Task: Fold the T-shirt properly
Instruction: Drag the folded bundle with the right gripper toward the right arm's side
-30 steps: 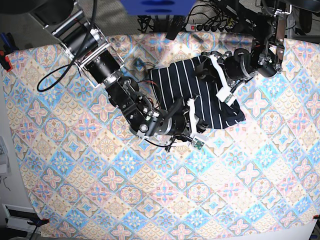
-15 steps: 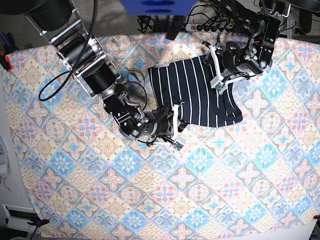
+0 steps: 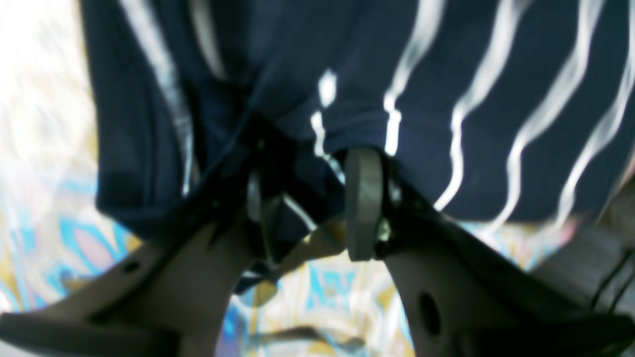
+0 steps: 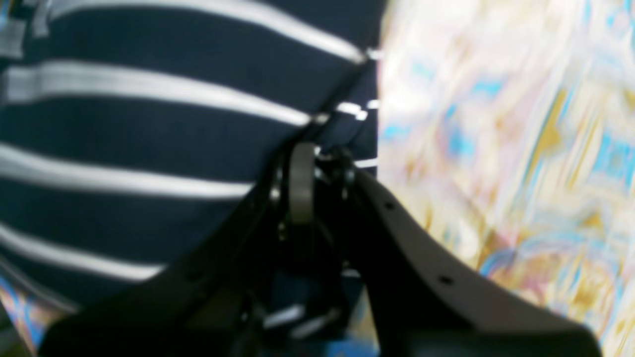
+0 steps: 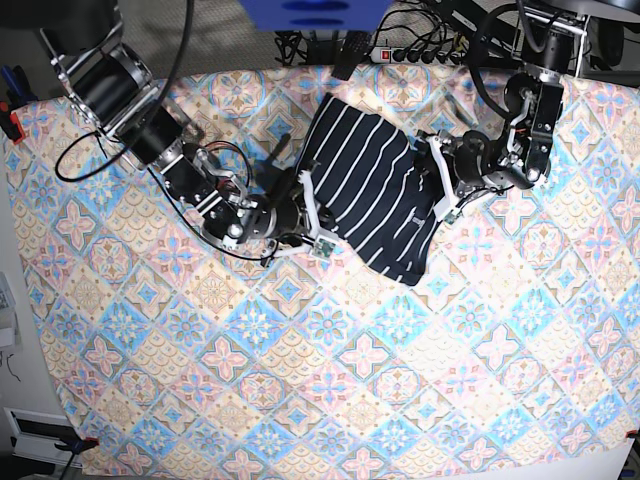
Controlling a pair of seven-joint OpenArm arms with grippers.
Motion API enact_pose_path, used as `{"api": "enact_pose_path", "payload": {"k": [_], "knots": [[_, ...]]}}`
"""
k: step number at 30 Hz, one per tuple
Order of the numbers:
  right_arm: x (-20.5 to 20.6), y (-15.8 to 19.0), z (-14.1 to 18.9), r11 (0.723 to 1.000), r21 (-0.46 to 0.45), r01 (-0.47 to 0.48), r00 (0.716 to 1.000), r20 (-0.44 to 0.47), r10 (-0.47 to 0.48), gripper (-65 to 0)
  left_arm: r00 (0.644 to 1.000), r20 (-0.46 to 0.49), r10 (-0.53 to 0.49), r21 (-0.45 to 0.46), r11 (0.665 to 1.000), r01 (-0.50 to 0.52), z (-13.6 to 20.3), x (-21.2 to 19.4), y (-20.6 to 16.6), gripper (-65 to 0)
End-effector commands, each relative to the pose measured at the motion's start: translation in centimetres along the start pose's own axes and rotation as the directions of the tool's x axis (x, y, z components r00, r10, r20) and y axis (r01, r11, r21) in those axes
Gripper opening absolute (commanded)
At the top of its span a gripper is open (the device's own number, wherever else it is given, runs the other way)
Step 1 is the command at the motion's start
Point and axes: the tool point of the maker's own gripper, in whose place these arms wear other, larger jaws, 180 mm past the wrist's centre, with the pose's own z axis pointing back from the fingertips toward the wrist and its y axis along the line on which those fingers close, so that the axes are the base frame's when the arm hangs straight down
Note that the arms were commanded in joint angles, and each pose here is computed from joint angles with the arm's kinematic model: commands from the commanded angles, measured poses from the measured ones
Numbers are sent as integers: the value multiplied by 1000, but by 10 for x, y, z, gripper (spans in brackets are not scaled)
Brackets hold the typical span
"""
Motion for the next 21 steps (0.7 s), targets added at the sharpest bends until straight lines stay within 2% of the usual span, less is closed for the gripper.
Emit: {"api": "enact_pose_path", "payload": {"k": [1, 11, 17, 21], "knots": [[16, -4, 9, 1000, -6, -27, 999, 42, 28, -586, 1000, 31, -3, 51, 999, 1, 2, 14, 15, -437], [8, 4, 58, 990, -47, -136, 987, 79, 139, -587, 980, 196, 39, 1, 999, -40, -14, 106, 5, -437], [26, -14, 94, 987, -151, -51, 977, 198, 81, -587, 967, 255, 14, 22, 1000, -20, -6, 131, 8, -437], [56, -8, 109, 985, -170, -30, 950, 302, 81, -587, 952, 303, -43, 61, 998, 26, 18, 135, 10, -437]]}}
